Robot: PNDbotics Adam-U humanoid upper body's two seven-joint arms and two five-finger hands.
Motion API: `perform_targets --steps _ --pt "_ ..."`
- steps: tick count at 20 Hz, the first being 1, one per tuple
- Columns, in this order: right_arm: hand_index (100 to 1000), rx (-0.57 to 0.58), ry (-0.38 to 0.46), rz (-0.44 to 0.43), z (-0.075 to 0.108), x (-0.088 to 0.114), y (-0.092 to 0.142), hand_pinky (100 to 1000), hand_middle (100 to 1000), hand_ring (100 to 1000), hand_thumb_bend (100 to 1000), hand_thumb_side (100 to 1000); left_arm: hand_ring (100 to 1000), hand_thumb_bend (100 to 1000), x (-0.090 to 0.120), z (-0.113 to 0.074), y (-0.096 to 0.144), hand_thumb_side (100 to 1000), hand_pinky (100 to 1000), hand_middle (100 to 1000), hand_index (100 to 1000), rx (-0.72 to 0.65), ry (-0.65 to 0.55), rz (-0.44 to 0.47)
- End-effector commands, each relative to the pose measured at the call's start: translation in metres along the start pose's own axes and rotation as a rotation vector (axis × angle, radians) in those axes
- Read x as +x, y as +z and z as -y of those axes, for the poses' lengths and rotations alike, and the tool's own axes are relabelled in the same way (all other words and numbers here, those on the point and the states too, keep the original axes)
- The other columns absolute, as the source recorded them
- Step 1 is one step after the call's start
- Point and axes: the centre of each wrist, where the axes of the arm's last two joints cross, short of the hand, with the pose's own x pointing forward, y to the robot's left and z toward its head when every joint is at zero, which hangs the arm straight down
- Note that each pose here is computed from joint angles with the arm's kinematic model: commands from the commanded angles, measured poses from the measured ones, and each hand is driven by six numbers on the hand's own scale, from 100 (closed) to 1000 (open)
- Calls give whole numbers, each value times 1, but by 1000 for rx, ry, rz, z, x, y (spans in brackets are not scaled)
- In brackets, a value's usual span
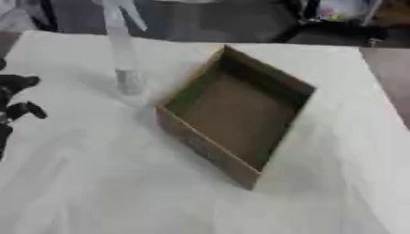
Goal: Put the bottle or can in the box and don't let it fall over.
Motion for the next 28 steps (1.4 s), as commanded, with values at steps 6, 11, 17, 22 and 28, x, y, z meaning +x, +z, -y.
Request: perform_targets --steps 6,11,17,22,28 --pt "898 3 26 26 4 10 -6 799 776 1000 100 422 849 100 8 -4 -4 701 535 683 922 -10 -21 43" --pt "898 -5 33 21 6 11 -5 799 776 1000 100 422 849 100 12 -8 -5 702 538 683 920 -22 -32 73" --pt "899 -16 41 5 8 10 -1 799 776 1000 100 422 849 100 18 -17 -6 669 536 680 917 -45 -76 99" --pt "898 -12 51 -8 9 9 1 798 776 1000 100 417 847 100 28 -28 -9 660 531 677 916 -124 -152 102" --pt "898 -11 68 -35 14 5 8 798 777 1000 100 413 843 100 50 -45 -21 645 527 674 918 -275 -252 105"
